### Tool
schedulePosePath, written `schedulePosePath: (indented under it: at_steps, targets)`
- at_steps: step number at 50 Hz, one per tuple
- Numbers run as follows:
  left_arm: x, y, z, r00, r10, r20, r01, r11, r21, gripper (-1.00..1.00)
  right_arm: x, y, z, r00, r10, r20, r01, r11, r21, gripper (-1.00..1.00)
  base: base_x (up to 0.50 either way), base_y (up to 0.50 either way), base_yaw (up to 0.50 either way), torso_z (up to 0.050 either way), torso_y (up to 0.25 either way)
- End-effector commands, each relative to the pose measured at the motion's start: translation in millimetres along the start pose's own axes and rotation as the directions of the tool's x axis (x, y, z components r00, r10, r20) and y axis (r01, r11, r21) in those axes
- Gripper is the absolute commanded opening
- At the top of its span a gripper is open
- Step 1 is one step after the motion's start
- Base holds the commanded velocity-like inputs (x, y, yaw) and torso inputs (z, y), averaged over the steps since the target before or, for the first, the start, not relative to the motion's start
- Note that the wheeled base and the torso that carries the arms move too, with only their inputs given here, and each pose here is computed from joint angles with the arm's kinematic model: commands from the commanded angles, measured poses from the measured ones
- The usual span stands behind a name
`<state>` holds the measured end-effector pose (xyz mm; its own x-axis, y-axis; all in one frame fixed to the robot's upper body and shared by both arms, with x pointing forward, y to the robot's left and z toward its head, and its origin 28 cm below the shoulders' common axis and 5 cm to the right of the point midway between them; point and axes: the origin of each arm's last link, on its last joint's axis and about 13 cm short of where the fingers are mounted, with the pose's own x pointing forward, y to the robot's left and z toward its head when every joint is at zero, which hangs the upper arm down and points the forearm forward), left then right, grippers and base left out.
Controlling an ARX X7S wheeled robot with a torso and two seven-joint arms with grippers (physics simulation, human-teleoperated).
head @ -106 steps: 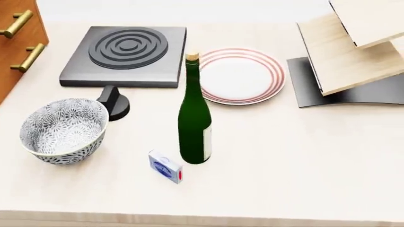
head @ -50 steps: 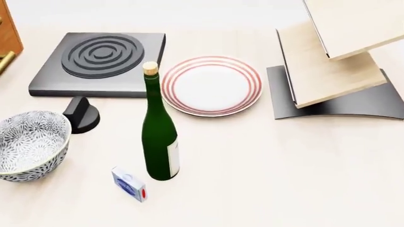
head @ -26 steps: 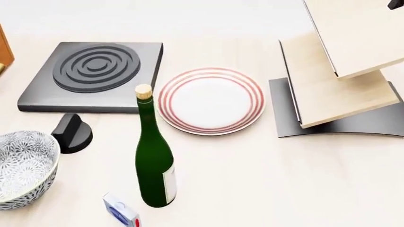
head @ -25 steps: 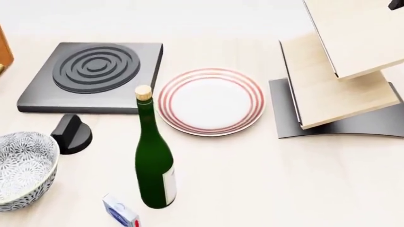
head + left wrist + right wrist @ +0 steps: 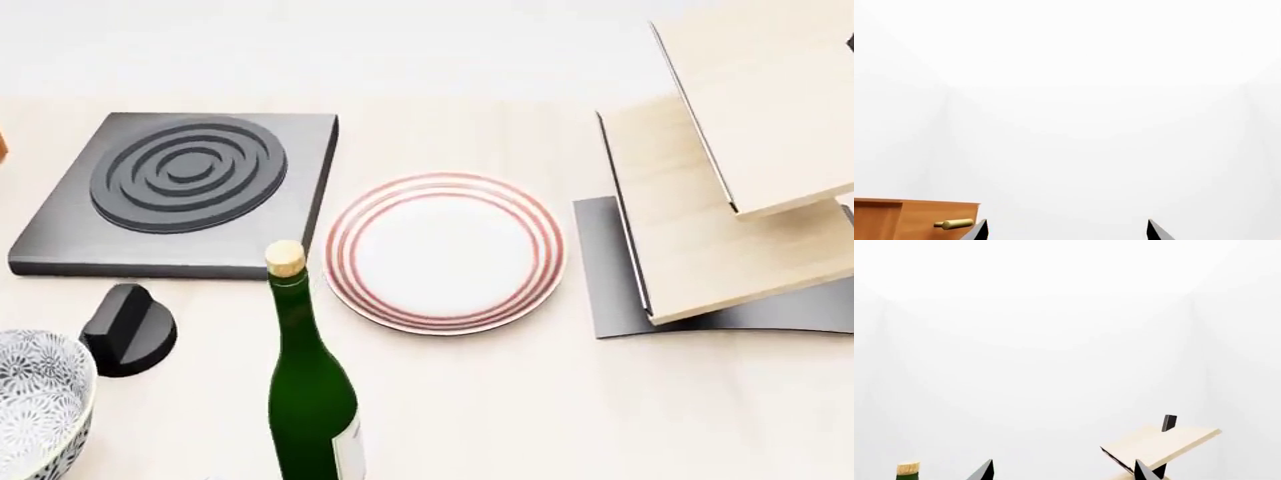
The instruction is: Pick up the akita bowl and put it on the plate.
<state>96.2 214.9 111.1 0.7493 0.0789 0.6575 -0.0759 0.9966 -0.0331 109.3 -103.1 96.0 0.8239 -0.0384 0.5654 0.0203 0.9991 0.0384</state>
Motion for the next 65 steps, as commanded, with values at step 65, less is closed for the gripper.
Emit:
schedulePosePath:
  at_steps: [65]
  targets:
    - [-0.6,-0.8,-1.9,1.0,-0.003,-0.004,0.003,1.0,0.002,1.0,1.2,1.0,-1.9,1.0,0.005,-0.014,-0.004,1.0,0.003,1.0,0.2,0.0,0.0,0.0,0.0]
